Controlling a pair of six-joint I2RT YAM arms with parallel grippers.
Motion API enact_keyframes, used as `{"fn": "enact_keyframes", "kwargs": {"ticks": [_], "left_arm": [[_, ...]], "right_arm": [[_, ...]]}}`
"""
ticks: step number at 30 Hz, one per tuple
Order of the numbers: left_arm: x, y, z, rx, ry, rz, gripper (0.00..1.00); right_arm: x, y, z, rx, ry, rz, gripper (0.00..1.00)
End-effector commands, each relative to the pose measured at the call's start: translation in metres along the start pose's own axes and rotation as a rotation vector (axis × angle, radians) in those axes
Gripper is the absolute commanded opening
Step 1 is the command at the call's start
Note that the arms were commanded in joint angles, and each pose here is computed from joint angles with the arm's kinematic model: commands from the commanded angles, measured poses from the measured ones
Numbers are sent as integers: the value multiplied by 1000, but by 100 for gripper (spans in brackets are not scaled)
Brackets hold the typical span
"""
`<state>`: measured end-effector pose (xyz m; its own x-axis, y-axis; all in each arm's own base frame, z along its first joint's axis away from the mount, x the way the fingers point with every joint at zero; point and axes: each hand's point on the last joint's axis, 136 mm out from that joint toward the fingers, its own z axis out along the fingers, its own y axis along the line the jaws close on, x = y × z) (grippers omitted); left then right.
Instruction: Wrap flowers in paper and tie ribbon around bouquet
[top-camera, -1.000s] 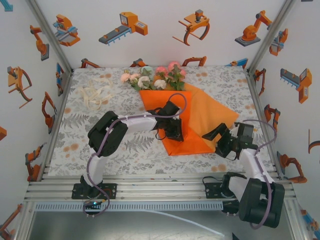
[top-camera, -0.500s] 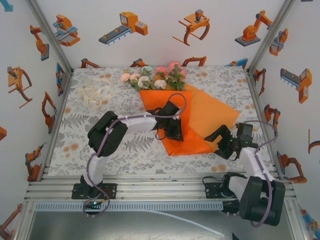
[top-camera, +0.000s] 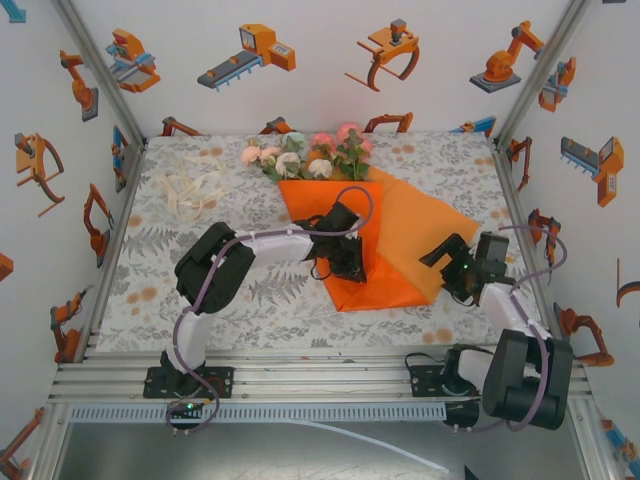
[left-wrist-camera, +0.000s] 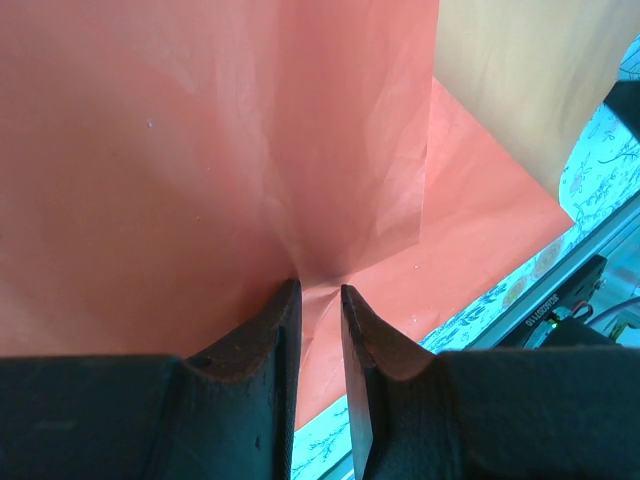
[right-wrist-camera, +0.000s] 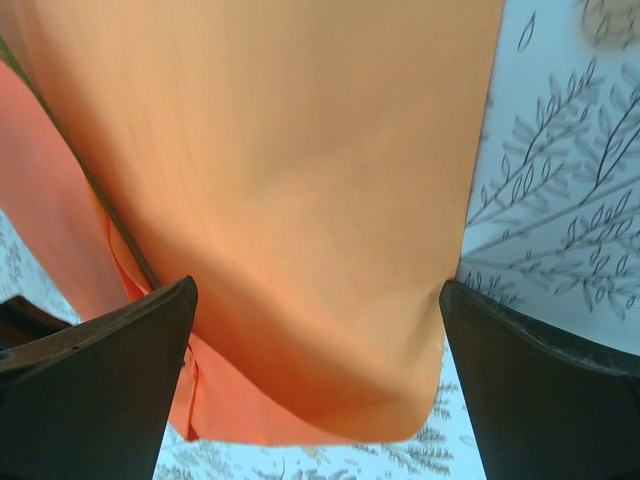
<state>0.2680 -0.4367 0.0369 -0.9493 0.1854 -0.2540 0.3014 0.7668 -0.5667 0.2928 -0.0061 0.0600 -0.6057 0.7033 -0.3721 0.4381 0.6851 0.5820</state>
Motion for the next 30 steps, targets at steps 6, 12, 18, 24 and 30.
{"fn": "enact_keyframes", "kwargs": {"ticks": [6,12,18,24,30], "left_arm": [[-1,6,-15,-31,-18,-5,28],[-2,3,-11,-12,-9,-7,28],[-4,4,-14,-14,-17,-2,28],[-5,4,-12,-9,-21,-10,28],[-6,2,-8,2,-11,-12,28]], "right_arm": [[-41,-17,-7,109,-105,37,100],[-47,-13,8,45,-95,34,100],[-51,0,53,-81,0,81,96],[-61,51,56,-354,63,94,94],[-60,67,32,-429,36,97,93]]}}
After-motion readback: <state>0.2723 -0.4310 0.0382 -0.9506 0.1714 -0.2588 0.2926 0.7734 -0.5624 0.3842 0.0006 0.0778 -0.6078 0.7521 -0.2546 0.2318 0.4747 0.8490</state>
